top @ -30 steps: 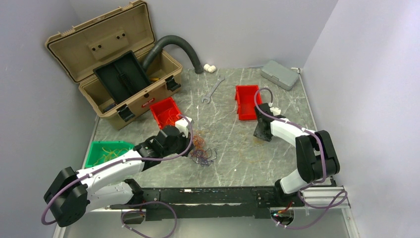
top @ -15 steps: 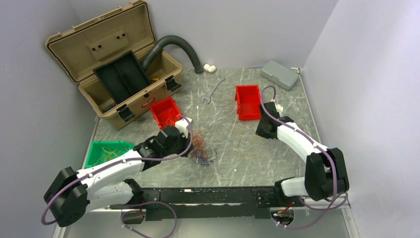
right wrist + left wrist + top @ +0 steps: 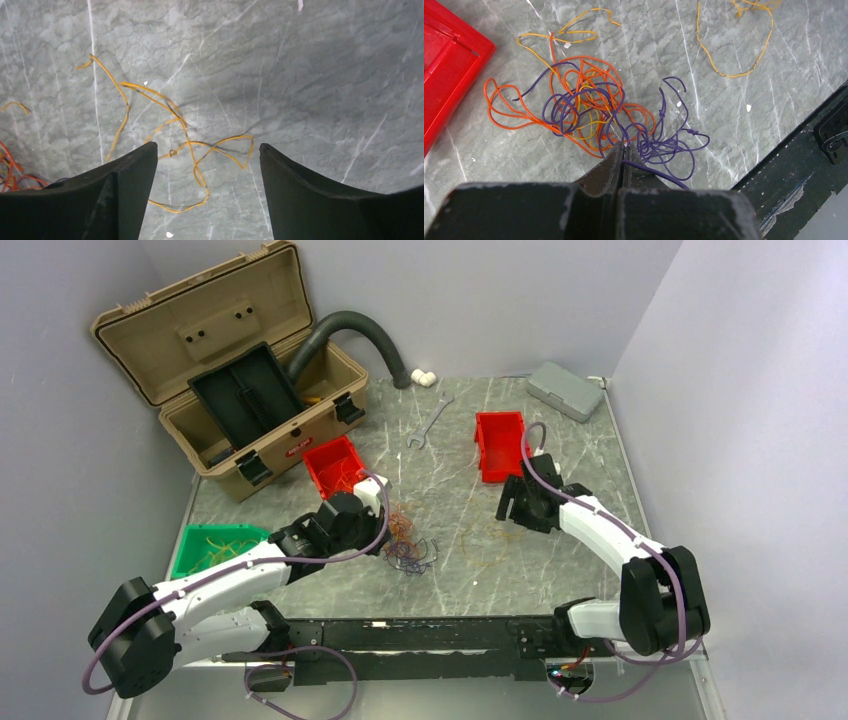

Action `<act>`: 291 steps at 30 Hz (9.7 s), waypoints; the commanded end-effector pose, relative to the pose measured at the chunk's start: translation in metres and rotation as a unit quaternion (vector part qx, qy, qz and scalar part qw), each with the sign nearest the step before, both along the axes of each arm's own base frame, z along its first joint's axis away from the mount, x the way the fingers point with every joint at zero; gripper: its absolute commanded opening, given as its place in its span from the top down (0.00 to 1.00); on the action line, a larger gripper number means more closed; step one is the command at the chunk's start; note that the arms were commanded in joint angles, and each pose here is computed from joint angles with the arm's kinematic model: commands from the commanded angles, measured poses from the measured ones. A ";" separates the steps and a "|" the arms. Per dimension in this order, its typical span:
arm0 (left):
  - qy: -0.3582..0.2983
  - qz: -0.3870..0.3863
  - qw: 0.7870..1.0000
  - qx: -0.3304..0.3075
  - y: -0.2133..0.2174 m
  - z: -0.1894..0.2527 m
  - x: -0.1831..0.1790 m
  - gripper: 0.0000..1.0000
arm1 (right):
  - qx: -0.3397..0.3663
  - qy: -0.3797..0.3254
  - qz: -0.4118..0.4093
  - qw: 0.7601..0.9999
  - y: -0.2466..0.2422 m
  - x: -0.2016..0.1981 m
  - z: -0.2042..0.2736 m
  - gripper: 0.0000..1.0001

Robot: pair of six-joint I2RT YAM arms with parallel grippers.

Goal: Untangle the cables
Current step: Pick up the cable at the center of the board, then place the cable in the bin, then untie the cable.

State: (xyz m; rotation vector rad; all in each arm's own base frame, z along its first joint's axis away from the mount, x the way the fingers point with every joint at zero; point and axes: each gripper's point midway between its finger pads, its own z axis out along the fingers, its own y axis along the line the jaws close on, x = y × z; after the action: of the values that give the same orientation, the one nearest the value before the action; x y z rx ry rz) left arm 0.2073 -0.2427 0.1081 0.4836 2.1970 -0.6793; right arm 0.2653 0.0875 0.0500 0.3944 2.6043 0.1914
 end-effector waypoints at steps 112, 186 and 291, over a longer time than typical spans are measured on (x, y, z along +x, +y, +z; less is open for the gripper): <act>-0.007 0.001 1.000 -0.009 -0.018 0.031 0.010 1.00 | -0.056 -0.310 0.037 0.948 0.000 0.188 0.295 1.00; -0.004 0.019 1.000 -0.001 -0.012 0.031 0.012 1.00 | -0.057 -0.163 0.043 0.984 0.014 0.190 0.103 0.43; 0.049 0.177 0.980 0.073 0.061 0.011 0.014 1.00 | -0.048 -0.128 -0.107 0.985 -0.023 -0.001 0.044 1.00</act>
State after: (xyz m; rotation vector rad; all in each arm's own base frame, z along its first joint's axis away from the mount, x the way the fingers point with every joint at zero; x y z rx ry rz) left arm 0.2138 -0.1872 0.0984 0.1255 2.4232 -0.3603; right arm 0.2599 0.0644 0.0806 0.5578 2.3177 0.0292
